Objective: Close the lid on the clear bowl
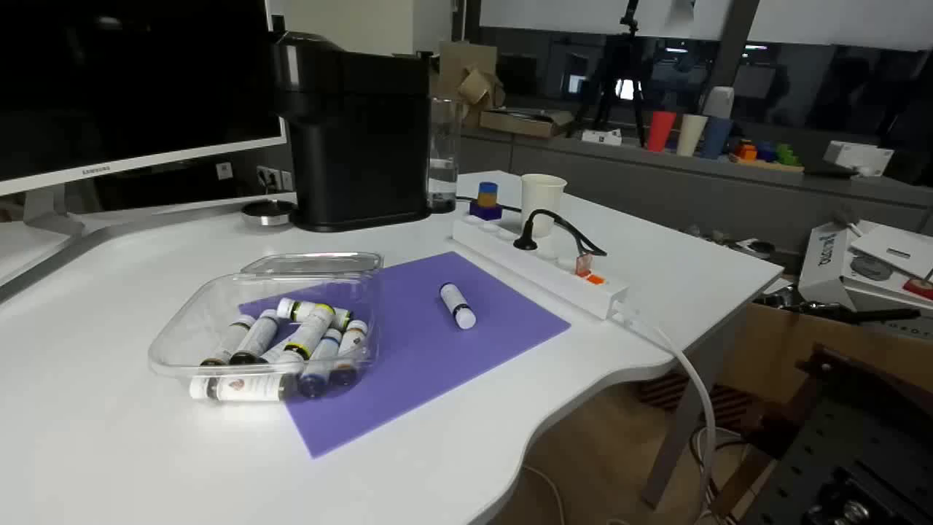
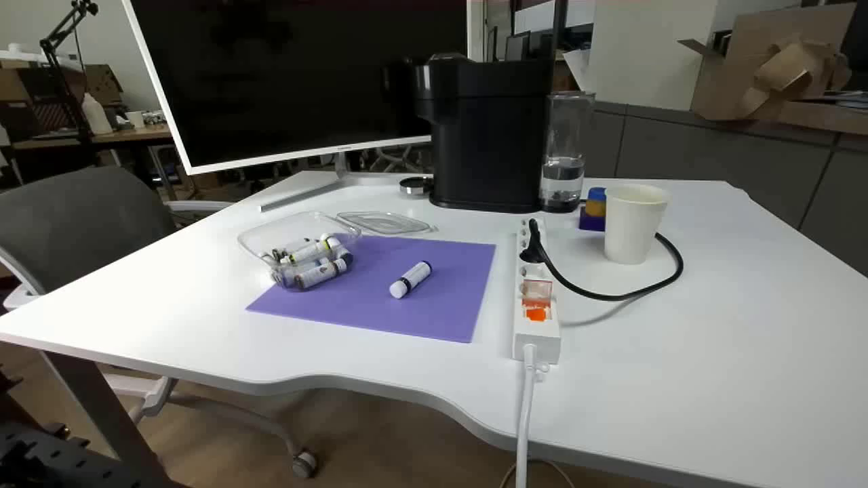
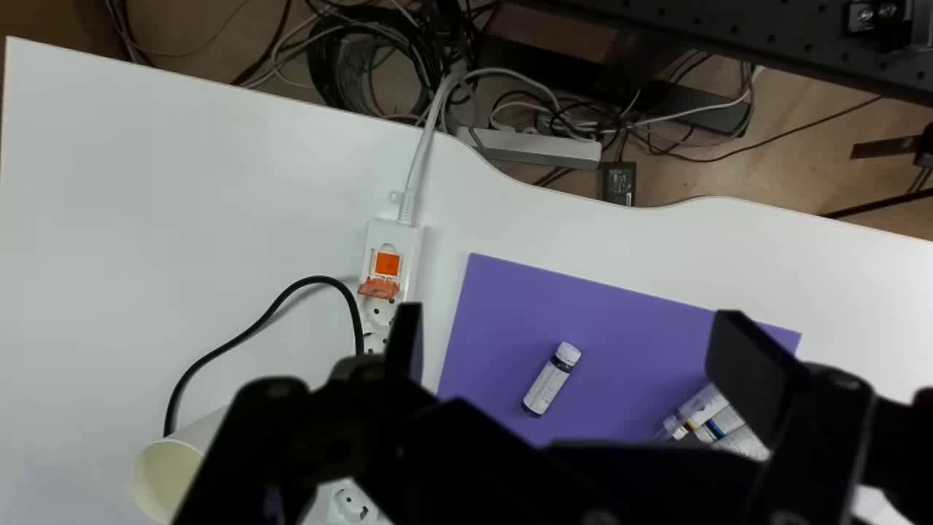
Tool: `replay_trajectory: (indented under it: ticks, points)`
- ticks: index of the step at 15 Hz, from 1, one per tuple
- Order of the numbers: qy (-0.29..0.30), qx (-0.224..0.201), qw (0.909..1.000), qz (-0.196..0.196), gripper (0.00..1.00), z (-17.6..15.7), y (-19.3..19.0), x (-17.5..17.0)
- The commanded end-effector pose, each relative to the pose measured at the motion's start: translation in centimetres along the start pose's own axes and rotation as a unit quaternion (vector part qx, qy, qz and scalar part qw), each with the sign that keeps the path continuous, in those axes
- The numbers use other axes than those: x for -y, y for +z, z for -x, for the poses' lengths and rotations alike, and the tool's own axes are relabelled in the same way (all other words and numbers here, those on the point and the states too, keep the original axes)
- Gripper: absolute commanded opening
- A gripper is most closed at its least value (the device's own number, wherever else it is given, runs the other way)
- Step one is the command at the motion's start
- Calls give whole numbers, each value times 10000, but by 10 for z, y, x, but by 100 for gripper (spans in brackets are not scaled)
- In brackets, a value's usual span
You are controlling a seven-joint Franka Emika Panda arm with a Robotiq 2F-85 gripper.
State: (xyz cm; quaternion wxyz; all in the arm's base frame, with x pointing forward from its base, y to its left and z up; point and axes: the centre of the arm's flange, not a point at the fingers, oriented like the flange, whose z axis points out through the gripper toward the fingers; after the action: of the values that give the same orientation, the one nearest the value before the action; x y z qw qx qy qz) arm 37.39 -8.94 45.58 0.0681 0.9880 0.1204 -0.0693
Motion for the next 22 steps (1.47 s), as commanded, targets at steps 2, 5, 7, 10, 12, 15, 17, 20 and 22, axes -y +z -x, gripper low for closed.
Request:
replay_trajectory:
  ticks: [2, 5, 7, 10, 12, 15, 17, 20, 22]
  points:
    - [0, -14, 10000, 5, 100, 0, 0, 0]
    - [0, -17, 10000, 5, 100, 0, 0, 0]
    - [0, -17, 10000, 6, 100, 0, 0, 0]
    - [0, -17, 10000, 6, 100, 0, 0, 0]
    - [0, -17, 10000, 6, 100, 0, 0, 0]
    - [177, -79, 9998, 42, 100, -8, 3, 1]
    - [335, -103, 9994, 45, 100, -25, 14, 0]
    - [399, -82, 9992, -2, 100, -58, 44, 4]
    - [424, -92, 9990, -123, 100, -85, 69, 12]
